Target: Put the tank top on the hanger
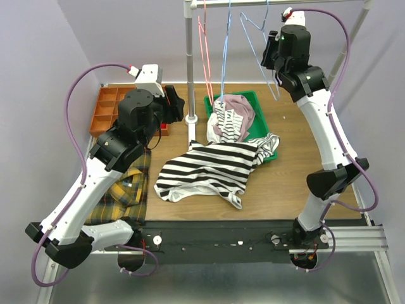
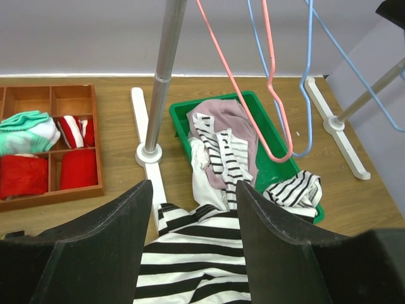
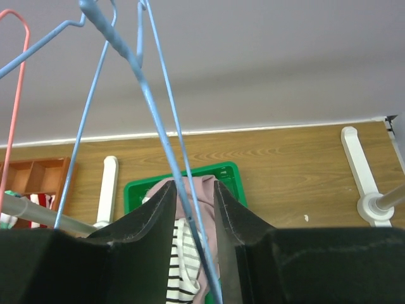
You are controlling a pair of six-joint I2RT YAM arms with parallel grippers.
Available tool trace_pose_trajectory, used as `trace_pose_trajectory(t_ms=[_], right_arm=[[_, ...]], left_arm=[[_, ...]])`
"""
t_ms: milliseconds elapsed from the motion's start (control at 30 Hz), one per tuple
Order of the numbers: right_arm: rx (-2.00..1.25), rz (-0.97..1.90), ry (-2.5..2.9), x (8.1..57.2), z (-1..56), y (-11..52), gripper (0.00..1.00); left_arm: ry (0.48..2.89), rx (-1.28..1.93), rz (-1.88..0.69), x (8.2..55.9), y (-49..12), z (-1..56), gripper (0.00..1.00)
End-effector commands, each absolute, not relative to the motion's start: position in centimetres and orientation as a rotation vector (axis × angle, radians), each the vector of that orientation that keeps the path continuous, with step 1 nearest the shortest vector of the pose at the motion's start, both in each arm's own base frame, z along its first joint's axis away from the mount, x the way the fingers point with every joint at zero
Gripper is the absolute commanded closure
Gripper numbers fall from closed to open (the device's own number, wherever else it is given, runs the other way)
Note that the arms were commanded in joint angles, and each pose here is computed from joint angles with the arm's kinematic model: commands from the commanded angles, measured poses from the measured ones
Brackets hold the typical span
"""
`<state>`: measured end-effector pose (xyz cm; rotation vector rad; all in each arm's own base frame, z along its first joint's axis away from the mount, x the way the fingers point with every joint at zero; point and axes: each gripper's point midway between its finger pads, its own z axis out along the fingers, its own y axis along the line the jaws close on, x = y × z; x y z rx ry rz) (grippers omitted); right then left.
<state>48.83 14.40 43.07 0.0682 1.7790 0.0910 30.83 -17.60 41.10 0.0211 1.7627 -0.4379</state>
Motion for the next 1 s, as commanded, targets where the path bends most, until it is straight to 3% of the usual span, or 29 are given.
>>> trace_pose_trajectory(t_ms=[0,700,833,867,967], right_arm=[[0.008,0.169,1.775,49.1,43.2,15.5,0.62],[-0.028,0.184,1.803,50.3,42.3,16.5,0.78],[-0.015,0.165,1.785,50.5,43.1,16.1,0.90],[-0.009,0.163,1.771,50.4,43.7,16.0,0.98],[-0.001,0.149,1.758,50.6,44.3,15.7,0.99]], left_arm=[[1.741,0.030,-0.454,30.6,-17.4,41.5,0.36],[1.759,0.031,-0.440,30.7,-16.9,40.6,0.36],[1.759,0.031,-0.440,30.7,-16.8,40.6,0.36],[1.759,0.031,-0.440,30.8,-16.9,40.6,0.36],[1.757,0.033,-0.441,30.6,-16.8,40.7,0.36]])
